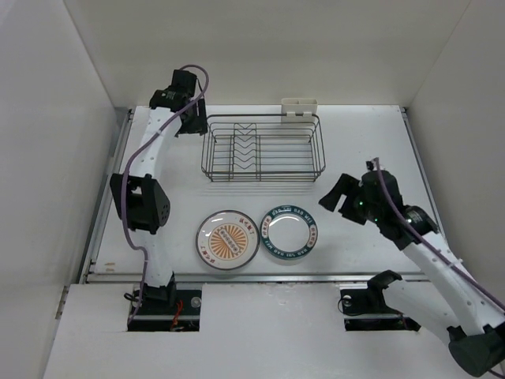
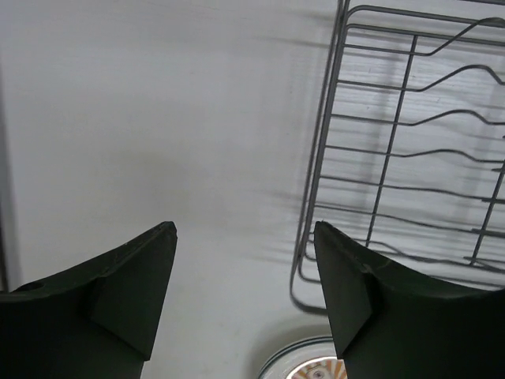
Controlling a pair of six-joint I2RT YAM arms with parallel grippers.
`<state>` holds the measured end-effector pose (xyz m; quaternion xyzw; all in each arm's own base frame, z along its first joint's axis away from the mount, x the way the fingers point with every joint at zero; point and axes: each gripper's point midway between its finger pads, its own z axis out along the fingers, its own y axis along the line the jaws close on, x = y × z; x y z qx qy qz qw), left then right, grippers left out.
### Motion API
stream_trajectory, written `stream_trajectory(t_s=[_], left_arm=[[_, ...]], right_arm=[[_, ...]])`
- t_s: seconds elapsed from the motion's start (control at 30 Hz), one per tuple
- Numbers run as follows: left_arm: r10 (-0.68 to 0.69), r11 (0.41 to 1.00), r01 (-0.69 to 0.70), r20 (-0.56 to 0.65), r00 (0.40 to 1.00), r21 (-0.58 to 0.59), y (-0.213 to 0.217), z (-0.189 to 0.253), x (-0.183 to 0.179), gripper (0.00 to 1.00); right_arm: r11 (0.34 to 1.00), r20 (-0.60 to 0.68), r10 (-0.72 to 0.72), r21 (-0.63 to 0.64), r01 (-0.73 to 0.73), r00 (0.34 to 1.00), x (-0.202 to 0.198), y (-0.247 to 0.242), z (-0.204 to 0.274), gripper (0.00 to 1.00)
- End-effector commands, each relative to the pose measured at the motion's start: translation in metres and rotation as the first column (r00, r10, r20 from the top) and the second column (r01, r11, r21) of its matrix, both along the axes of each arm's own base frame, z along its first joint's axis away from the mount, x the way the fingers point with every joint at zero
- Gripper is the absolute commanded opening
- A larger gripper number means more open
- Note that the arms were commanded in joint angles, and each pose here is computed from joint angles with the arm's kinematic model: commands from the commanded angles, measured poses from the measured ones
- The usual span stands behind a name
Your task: Unload the plates from the dish rack
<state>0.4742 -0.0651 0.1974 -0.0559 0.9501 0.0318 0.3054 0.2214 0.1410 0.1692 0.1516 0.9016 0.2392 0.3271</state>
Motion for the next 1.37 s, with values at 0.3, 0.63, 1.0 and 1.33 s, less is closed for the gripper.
stream_trajectory(t_s=[0.3, 0.63, 1.0, 1.33], left_arm=[[-0.076, 0.939, 0.034, 0.112, 0.991, 0.342, 0.082, 0.127, -0.142, 0.9], [-0.106, 0.947, 0.068, 0.107, 0.989, 0.313, 0.088, 0.114, -0.204, 0.93], [-0.08, 0.957, 0.056, 0.074, 0.994, 0.285, 0.085, 0.098, -0.207, 0.93], [-0.053, 0.965, 0.027, 0.09, 0.995, 0.261, 0.083, 0.112, -0.202, 0.93]], right_arm=[[0.964, 0.406, -0.204, -0.073, 0.254, 0.891, -0.032, -0.088, 0.152, 0.98], [0.967, 0.479, -0.217, -0.016, 0.256, 0.851, -0.059, -0.102, 0.171, 1.0], [0.976, 0.488, -0.194, 0.007, 0.219, 0.851, -0.072, -0.1, 0.172, 1.0], [0.971, 0.479, -0.221, 0.032, 0.235, 0.849, -0.072, -0.101, 0.17, 1.0]])
